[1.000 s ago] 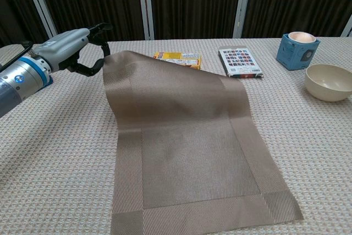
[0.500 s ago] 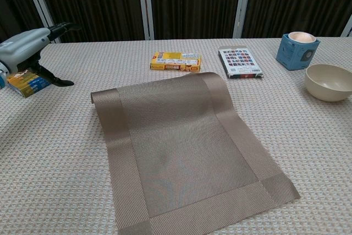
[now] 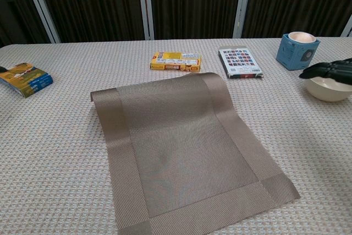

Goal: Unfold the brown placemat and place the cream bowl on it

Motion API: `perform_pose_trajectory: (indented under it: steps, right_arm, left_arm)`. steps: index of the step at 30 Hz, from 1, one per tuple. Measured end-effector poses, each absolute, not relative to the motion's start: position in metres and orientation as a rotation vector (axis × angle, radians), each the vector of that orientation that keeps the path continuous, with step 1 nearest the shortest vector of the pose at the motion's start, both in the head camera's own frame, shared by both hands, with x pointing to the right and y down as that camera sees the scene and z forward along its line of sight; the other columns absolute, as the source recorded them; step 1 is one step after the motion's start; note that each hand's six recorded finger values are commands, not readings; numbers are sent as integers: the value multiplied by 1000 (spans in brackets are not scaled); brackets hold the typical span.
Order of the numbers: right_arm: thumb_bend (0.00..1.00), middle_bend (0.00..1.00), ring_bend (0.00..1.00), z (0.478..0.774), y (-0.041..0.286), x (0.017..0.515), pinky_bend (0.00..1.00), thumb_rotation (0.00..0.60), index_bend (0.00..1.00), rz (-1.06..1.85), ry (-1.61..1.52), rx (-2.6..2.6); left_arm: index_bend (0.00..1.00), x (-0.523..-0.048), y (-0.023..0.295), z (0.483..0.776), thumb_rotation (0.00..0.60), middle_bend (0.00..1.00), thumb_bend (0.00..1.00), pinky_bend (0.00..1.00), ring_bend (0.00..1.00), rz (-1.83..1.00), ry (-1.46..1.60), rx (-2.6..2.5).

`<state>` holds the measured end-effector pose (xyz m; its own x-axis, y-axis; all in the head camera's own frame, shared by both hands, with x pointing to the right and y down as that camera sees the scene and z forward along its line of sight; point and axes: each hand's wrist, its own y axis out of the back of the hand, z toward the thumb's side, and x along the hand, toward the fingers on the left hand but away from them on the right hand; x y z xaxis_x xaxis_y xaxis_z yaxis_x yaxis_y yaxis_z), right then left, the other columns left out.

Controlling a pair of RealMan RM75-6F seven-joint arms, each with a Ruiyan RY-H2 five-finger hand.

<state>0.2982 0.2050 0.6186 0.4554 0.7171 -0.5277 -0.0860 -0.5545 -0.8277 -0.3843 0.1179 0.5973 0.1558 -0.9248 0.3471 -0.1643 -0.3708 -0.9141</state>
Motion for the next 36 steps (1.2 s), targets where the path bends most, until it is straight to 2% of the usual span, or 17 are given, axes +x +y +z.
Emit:
perform_pose_trajectory:
  steps: [3,6,17,36]
  right_arm:
    - [0,0,0,632,213,287,0,600,0,1178,-468,-1879]
    - [0,0,0,644,221,278,0,600,0,1166,-411,-1894]
    - [0,0,0,673,244,245,0,600,0,1107,-281,-1931]
    - [0,0,0,689,248,225,0,600,0,1059,-249,-1890]
  left_arm:
    - [0,-408,135,574,600,0,0,0,0,-1377,1059,-1611]
    - [0,-423,149,565,600,0,0,0,0,-1453,1080,-1586]
    - [0,-429,156,567,600,0,0,0,0,-1480,1067,-1603]
    - [0,-427,157,571,600,0,0,0,0,-1477,1060,-1651]
